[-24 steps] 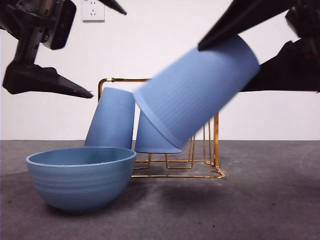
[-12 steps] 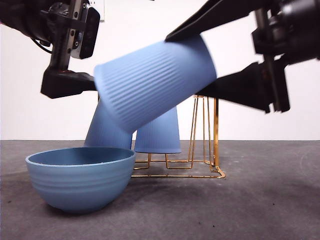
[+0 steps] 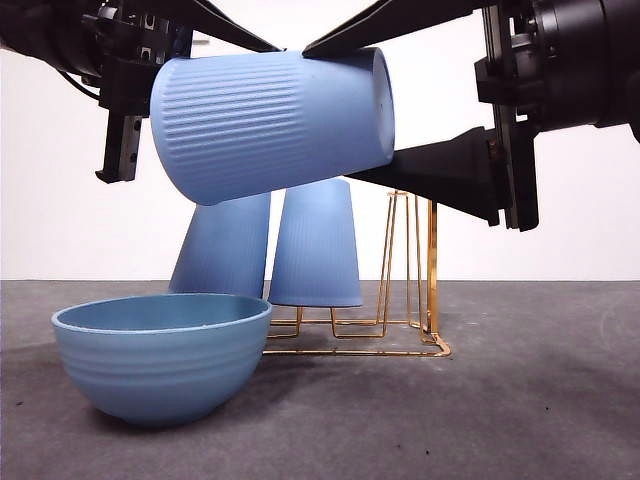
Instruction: Right arm lift cup from the cupboard, then place it on the right of the bowl
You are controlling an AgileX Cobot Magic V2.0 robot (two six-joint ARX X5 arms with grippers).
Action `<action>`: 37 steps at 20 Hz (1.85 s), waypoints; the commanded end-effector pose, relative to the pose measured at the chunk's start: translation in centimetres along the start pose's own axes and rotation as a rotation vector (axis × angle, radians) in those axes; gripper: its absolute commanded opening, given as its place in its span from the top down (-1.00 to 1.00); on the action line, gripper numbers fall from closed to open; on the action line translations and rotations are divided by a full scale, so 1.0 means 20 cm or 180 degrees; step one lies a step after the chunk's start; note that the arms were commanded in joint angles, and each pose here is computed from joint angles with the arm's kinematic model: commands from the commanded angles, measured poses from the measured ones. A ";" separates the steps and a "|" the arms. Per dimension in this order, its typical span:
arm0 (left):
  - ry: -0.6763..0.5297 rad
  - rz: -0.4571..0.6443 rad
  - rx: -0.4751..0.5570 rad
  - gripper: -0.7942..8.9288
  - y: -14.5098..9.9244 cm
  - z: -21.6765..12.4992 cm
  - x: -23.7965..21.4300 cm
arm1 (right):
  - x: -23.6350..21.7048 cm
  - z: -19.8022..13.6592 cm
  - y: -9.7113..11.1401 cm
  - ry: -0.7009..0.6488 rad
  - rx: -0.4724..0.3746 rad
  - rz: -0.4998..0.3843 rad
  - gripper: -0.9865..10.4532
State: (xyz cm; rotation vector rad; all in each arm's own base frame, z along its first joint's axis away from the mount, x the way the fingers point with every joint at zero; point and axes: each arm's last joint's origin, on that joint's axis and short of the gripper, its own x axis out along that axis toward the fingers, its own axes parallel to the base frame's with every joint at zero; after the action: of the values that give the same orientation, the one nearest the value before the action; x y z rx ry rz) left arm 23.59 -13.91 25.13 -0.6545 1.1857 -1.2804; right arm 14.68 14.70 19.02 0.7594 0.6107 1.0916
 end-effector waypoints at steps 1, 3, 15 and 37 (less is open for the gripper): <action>0.0020 0.0139 -0.0194 0.83 0.00 0.00 0.04 | 0.02 -0.01 -0.02 -0.0021 -0.0030 -0.0217 -0.07; 0.0011 0.0136 -0.0237 0.83 -0.01 0.00 0.04 | 0.01 -0.02 -0.04 0.0101 -0.0095 -0.0232 -0.21; -0.0194 0.0718 -0.0164 0.82 -0.17 0.00 0.11 | -0.34 0.05 0.00 -0.0141 -0.0049 -0.1162 -0.18; 0.1431 0.3163 0.1631 0.82 -0.32 0.05 0.87 | -0.71 0.08 0.43 -0.0195 -0.0572 -0.2485 -0.18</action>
State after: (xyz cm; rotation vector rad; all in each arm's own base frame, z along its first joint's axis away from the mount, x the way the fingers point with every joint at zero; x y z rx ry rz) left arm 20.04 -31.31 26.10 0.5404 1.2392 -0.7597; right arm 6.38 3.35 27.40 0.3445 0.6834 0.3835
